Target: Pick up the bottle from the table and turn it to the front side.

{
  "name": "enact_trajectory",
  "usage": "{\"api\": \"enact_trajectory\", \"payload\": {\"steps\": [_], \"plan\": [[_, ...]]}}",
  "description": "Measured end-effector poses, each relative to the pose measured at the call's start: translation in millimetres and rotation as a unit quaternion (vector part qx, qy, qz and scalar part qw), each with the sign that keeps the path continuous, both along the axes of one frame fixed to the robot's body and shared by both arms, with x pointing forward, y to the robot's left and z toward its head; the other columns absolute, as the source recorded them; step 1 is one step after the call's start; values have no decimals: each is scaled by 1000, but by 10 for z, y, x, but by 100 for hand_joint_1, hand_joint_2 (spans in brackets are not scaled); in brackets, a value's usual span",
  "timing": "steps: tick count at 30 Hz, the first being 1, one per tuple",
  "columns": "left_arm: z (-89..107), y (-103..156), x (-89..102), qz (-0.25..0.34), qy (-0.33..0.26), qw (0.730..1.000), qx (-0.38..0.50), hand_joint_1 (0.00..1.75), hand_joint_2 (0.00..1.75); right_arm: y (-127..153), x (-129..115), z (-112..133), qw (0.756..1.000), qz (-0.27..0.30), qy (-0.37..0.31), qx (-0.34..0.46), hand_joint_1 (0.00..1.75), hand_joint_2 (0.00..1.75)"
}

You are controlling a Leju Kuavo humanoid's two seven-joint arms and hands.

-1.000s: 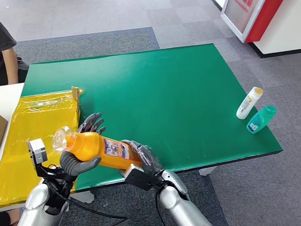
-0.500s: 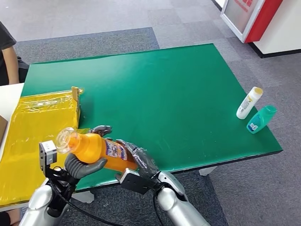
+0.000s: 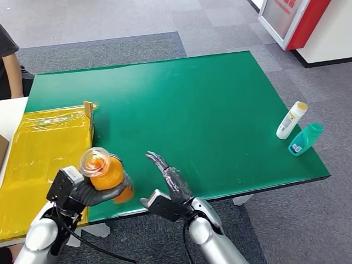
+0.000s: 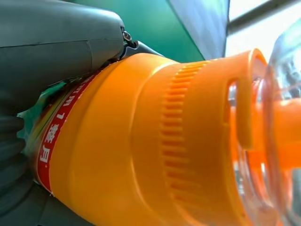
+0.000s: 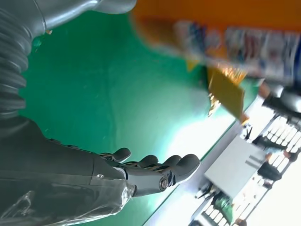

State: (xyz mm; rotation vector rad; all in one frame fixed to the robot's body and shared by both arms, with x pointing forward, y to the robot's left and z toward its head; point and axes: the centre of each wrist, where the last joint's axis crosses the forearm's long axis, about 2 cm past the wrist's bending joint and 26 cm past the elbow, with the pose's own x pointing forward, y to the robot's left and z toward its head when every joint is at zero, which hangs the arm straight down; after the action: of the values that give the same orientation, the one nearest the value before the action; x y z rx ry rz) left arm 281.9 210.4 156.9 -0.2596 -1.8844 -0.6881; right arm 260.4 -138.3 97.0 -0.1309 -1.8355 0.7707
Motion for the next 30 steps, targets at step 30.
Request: {"api": "enact_trajectory", "payload": {"steps": [30], "plan": [[15, 666, 548, 146, -58, 705, 691, 175, 175, -722, 1, 31, 993, -111, 6, 30, 0, 175]]}}
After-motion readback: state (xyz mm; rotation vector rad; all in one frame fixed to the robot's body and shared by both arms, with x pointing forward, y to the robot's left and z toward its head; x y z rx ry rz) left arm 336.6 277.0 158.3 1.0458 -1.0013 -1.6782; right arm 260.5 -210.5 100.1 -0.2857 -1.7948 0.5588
